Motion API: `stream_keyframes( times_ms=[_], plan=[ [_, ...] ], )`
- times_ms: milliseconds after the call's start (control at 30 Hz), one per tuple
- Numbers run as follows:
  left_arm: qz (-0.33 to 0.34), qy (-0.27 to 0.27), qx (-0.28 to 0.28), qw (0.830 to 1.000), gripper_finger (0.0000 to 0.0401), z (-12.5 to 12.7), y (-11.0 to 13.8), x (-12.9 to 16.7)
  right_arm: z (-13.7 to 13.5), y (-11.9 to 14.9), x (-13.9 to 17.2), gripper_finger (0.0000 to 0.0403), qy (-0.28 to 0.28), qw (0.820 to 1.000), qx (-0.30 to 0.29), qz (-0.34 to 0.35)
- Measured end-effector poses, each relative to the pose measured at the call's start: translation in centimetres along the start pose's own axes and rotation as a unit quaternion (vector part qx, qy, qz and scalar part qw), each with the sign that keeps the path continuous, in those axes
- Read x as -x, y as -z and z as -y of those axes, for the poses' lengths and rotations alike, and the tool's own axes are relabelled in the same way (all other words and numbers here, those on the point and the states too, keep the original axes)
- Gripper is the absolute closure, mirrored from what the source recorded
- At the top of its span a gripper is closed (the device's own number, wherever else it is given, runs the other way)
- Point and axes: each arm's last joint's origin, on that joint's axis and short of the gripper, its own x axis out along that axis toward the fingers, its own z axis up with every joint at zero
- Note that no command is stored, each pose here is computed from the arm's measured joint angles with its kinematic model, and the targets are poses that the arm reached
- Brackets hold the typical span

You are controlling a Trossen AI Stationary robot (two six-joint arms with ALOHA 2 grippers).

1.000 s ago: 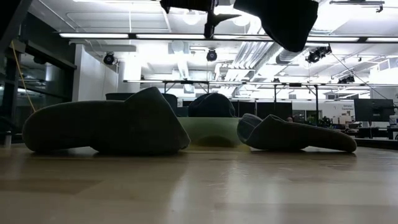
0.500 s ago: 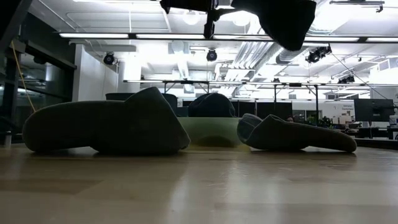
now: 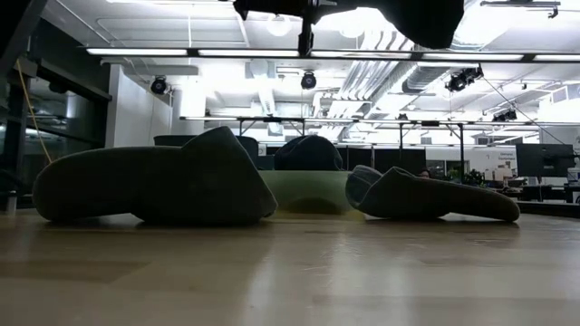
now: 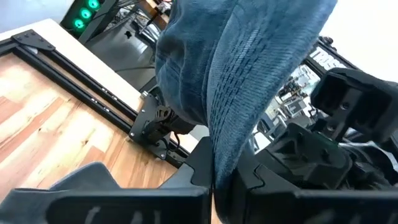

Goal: Pick & Place hat
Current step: Put the blue cap into the yellow bin

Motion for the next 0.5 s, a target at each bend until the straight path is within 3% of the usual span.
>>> stream_keyframes(
  times_ms=[233,500],
  plan=[
    [-0.005,0.008,-0.009,1.0,0.0396,0.1,0.1,0.0,-0.2,0.0,0.0,0.0277,-0.027,1.0,-0.005,0.0],
    [0.002,-0.003,-0.02,1.0,0.0396,0.0,0.0,0.0,1.3,0.2,0.9,0.0221,-0.051,0.997,-0.047,0.023]
  ],
)
